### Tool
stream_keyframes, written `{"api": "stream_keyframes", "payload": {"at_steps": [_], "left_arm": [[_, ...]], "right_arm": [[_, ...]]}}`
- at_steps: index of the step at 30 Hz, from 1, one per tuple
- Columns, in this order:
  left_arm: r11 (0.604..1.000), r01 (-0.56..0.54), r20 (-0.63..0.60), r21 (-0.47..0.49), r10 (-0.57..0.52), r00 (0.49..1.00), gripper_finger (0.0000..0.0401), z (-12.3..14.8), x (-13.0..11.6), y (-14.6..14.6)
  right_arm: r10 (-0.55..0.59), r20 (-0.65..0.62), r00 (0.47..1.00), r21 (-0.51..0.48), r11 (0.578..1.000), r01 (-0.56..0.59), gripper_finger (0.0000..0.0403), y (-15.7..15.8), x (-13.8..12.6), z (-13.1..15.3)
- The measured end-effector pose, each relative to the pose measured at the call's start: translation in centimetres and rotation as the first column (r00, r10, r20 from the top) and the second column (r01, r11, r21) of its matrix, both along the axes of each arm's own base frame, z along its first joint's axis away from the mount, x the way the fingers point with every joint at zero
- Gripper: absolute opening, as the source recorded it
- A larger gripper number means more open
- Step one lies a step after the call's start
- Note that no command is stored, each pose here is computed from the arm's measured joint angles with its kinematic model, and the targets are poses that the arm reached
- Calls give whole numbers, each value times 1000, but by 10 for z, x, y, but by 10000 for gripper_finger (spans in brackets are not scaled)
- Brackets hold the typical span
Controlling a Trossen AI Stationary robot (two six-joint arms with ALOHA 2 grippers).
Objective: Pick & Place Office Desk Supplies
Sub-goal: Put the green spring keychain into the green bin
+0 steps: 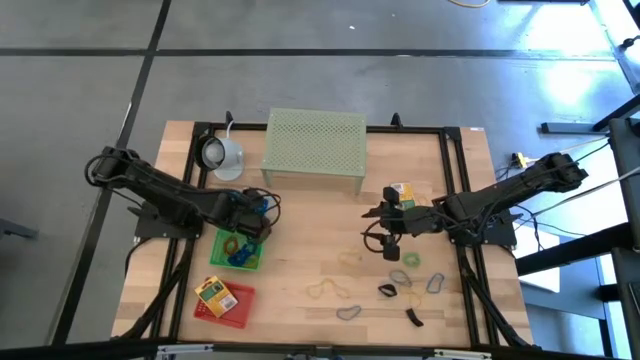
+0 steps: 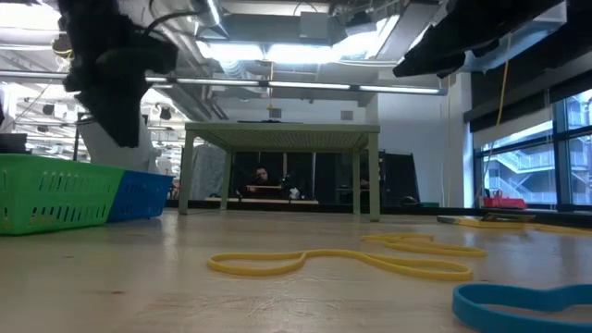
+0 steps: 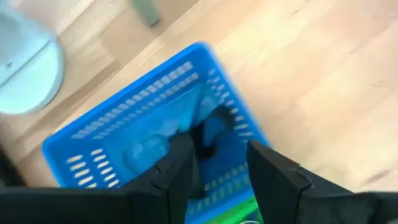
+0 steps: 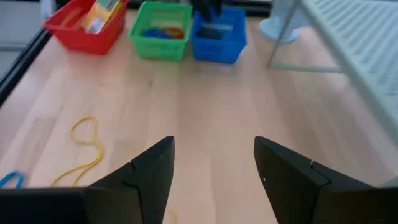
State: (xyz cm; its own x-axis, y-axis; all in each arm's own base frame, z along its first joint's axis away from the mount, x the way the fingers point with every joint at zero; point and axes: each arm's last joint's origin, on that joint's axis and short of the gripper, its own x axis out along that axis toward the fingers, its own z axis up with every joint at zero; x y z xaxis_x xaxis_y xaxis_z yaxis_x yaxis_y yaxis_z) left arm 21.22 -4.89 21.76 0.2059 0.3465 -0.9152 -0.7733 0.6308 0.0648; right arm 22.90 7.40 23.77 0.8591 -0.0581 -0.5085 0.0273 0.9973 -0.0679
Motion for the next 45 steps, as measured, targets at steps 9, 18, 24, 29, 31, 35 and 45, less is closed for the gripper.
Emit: {"api": "stream_keyframes", "payload": {"at_steps": [9,18,24,29,31,35,45], "left_arm": [[980,159,293,120,-188,937,139,22,34,-10],[892,365,472,266,-451,757,139,25,69,-44],[879,402,457,256,-477,751,139,10,74,-60],[884,408,450,227,-467,761,139,-3,76,-71],[887,408,461,215,-461,758,139,-7,79,-75],[894,404,475,192,-445,759,139,-10,78,-81],[887,423,487,186,-457,744,139,-10,73,-92]], "right_arm": [[69,-151,986,52,997,-62,222,3,11,-27],[15,-409,912,124,992,40,222,7,3,-58],[-137,-670,730,188,919,346,222,9,-24,-70],[-217,-728,650,213,830,515,222,20,-35,-72],[-224,-732,643,226,811,540,222,27,-39,-72],[-261,-743,616,237,758,607,222,38,-45,-74],[-307,-791,529,147,744,651,210,59,-49,-99]]}}
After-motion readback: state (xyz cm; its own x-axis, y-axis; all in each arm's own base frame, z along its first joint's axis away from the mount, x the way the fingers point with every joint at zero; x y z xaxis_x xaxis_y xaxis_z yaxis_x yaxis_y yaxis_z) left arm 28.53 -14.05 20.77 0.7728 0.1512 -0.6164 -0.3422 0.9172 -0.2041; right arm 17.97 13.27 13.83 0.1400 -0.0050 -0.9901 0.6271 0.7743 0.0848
